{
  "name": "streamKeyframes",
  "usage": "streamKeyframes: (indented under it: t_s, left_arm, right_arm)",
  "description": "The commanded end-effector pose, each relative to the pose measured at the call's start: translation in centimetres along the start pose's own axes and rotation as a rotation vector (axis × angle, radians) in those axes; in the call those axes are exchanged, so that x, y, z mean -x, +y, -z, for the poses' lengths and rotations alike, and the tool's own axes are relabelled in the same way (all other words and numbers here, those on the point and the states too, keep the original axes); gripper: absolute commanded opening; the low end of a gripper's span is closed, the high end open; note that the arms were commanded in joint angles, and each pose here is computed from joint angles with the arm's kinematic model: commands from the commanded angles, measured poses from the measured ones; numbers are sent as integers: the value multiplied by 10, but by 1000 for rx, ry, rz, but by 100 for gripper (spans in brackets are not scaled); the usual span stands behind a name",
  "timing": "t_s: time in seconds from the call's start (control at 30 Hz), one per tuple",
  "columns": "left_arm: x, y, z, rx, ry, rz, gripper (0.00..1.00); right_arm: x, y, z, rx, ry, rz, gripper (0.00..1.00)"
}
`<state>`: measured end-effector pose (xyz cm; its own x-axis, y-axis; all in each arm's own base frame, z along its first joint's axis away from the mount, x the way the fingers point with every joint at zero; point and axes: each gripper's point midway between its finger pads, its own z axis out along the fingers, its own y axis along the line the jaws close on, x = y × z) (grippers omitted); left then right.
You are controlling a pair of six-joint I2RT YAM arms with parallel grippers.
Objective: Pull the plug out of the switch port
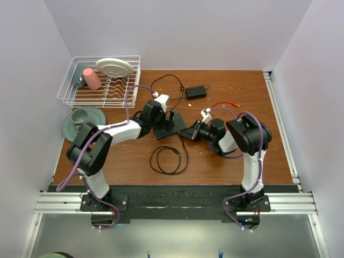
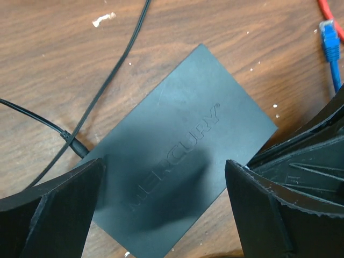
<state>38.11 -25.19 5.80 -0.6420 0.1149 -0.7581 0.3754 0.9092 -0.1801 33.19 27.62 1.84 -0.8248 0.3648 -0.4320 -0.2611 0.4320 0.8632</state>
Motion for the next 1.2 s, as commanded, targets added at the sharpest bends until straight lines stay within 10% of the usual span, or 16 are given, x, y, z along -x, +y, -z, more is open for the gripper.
streamKeyframes:
  t_s: [0.0, 0.33, 0.43, 0.47, 0.83, 0.97, 1.17]
  left_arm:
    - [27, -5, -4, -12, -70, -1, 100]
    - [-8, -8, -32, -27, 50, 62, 52]
    - [-10, -5, -35, -10, 48, 93, 0]
    - [-17, -6, -36, -4, 74, 115, 0]
    - [-35, -7, -44, 0, 117, 225, 2]
    - [-47, -14, -36, -56, 83, 243, 99]
    - [-44, 2, -21, 12, -25, 285, 100]
  right_arm:
    - [-91, -53, 29, -207, 279, -227, 0]
    - [-92, -54, 30, -211, 278, -233, 0]
    - [-93, -55, 30, -212, 278, -236, 0]
    - [-93, -55, 30, -211, 277, -237, 0]
    - [-96, -57, 31, -210, 275, -252, 0]
    - [-97, -59, 30, -212, 276, -252, 0]
    - [-98, -60, 30, -213, 278, -255, 0]
